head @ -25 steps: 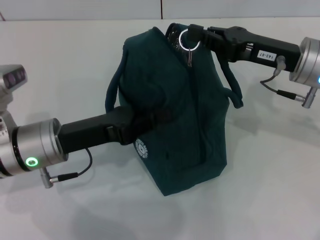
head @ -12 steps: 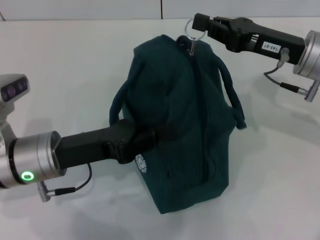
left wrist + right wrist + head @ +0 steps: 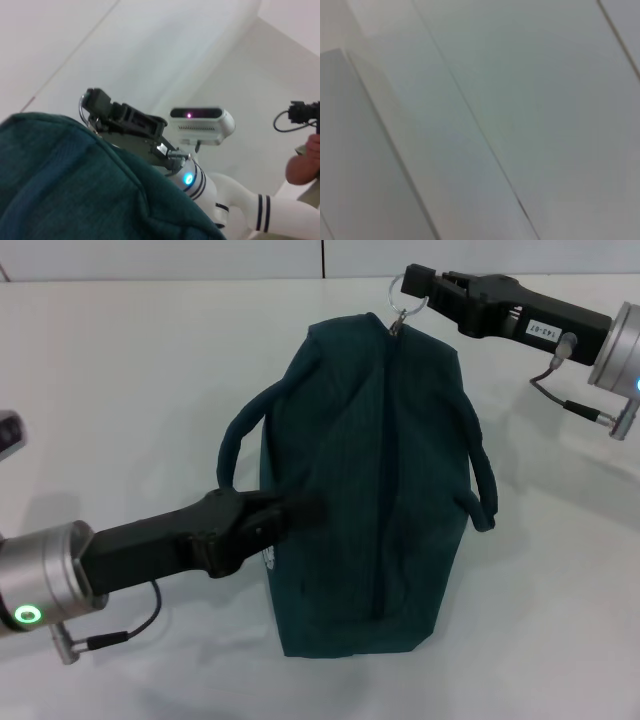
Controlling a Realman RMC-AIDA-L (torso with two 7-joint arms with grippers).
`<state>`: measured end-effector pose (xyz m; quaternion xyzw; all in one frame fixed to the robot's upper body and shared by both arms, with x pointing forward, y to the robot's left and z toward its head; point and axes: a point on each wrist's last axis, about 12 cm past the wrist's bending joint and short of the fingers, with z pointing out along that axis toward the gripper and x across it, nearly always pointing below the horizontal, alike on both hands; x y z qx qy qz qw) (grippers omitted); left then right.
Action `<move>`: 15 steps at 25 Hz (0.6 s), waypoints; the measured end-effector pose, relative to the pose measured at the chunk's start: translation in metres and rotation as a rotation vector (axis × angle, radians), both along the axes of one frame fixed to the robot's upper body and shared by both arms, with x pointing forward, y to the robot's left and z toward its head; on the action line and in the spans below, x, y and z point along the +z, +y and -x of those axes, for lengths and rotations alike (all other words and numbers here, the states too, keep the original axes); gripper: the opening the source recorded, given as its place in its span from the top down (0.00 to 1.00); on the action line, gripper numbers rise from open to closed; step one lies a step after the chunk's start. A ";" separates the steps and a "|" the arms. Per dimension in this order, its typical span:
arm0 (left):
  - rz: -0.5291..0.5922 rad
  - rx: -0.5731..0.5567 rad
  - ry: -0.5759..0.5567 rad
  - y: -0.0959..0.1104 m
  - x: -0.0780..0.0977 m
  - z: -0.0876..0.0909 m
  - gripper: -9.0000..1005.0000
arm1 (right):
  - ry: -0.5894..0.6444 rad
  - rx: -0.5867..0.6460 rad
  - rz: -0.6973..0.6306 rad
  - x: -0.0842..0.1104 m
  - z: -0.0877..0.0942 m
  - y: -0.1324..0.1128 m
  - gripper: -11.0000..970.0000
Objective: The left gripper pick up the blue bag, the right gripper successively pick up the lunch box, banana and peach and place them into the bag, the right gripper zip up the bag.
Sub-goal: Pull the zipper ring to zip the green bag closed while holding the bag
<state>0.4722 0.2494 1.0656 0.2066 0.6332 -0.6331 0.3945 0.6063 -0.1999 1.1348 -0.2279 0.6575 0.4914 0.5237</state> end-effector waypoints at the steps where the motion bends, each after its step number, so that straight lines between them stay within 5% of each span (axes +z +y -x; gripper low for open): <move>1: 0.002 0.009 0.002 0.002 0.000 0.001 0.93 | 0.000 -0.005 0.001 -0.001 0.000 0.000 0.98; 15: -0.009 0.223 0.038 0.030 -0.010 0.005 0.92 | -0.004 -0.046 -0.060 -0.003 0.008 -0.013 0.98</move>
